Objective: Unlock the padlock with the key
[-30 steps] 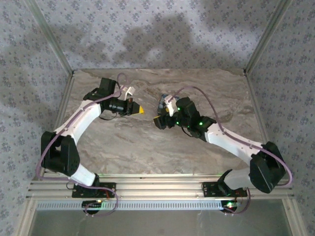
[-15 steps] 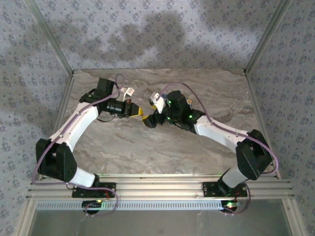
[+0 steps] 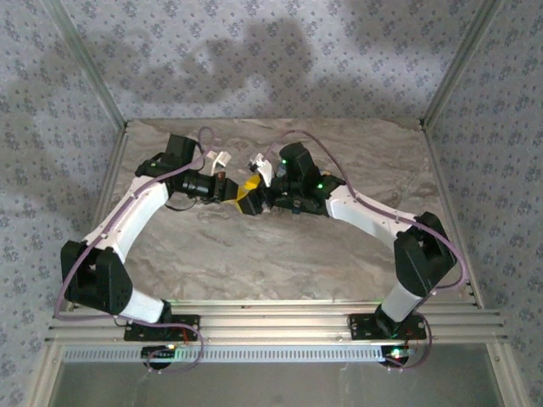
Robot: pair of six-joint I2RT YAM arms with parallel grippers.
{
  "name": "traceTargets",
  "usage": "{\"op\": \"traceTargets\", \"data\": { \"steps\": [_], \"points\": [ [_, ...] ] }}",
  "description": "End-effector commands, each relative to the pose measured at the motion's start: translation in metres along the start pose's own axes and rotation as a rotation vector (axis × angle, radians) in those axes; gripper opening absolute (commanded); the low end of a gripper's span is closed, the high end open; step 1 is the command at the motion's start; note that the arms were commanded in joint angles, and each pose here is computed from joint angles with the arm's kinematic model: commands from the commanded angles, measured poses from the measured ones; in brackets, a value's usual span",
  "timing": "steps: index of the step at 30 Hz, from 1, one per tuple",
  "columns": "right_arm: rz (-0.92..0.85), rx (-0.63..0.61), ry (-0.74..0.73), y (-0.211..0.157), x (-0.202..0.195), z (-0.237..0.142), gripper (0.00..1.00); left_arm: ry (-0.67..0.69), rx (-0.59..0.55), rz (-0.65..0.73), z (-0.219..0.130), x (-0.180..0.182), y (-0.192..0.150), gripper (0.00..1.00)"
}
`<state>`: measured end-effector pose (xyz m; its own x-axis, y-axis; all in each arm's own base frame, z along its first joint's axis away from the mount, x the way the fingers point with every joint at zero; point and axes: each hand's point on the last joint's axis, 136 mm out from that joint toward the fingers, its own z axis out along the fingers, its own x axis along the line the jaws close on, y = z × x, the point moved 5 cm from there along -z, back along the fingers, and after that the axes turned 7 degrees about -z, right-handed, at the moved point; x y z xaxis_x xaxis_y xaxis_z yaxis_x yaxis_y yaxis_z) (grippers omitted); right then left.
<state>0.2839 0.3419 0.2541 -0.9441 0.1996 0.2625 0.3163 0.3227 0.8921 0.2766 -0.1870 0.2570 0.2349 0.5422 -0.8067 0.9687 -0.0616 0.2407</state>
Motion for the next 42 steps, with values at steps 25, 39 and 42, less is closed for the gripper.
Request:
{"op": "traceTargets", "data": {
  "steps": [25,39,42],
  "points": [
    [0.072,0.000,0.032,0.009,-0.005,-0.003,0.00,-0.118,-0.080,0.038,-0.013,-0.019,0.013,0.07],
    [0.277,-0.062,-0.144,-0.003,-0.016,-0.024,0.00,-0.099,-0.263,0.114,-0.034,-0.026,0.015,0.45],
    [0.384,-0.113,-0.225,0.002,-0.026,-0.037,0.00,-0.077,-0.380,0.207,-0.047,-0.029,0.011,0.54]
  ]
}}
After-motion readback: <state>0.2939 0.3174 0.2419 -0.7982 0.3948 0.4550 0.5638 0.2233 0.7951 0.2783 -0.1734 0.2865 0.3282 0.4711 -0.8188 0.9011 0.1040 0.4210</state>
